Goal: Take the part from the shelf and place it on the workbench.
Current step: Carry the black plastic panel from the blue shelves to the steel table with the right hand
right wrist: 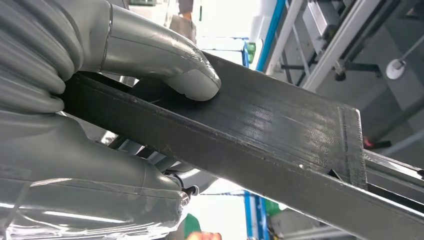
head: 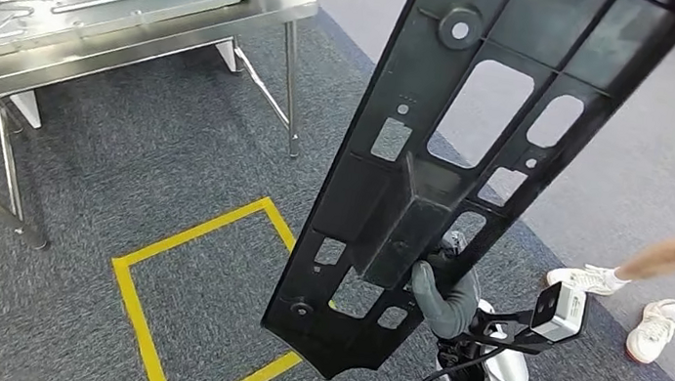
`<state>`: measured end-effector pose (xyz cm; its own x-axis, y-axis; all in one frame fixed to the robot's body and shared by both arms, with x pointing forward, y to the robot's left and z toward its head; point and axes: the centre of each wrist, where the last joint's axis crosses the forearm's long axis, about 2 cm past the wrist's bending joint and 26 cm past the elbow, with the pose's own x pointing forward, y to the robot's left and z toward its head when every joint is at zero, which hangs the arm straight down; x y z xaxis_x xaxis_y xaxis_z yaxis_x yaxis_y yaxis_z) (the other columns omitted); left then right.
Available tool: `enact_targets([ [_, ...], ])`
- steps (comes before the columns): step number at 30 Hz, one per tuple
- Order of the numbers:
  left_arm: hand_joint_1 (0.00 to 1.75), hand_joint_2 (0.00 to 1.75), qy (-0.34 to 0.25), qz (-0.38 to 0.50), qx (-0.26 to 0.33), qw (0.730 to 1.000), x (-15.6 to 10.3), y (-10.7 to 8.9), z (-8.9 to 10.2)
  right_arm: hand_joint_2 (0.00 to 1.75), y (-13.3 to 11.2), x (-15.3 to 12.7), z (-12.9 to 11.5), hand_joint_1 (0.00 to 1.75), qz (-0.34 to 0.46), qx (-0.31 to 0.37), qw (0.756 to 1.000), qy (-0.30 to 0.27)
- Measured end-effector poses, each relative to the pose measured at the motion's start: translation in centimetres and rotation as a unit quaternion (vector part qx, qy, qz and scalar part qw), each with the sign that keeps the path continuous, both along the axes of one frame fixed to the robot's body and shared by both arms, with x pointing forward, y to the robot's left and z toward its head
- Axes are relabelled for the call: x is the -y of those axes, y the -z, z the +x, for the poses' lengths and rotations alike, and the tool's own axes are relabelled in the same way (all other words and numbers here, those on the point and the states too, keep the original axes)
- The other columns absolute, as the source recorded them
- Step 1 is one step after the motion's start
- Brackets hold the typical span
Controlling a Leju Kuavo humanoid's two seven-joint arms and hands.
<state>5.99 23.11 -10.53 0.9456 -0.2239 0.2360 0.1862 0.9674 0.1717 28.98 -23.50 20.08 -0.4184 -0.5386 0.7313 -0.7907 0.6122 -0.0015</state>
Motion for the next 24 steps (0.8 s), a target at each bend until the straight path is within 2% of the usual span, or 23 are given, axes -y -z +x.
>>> enact_targets([
  [13, 0.0, 1.75, 0.0, -0.001, 0.033, 0.999, -0.2, 0.0, 0.5, 1.75, 0.3, -0.5, 0.7, 1.75, -0.003, 0.0, 1.0, -0.014],
  [24, 0.0, 1.75, -0.009, -0.001, 0.007, 1.0, -0.2, -0.1, 0.5, 1.75, -0.1, -1.1, 1.2, 1.75, -0.006, 0.004, 1.0, -0.026],
])
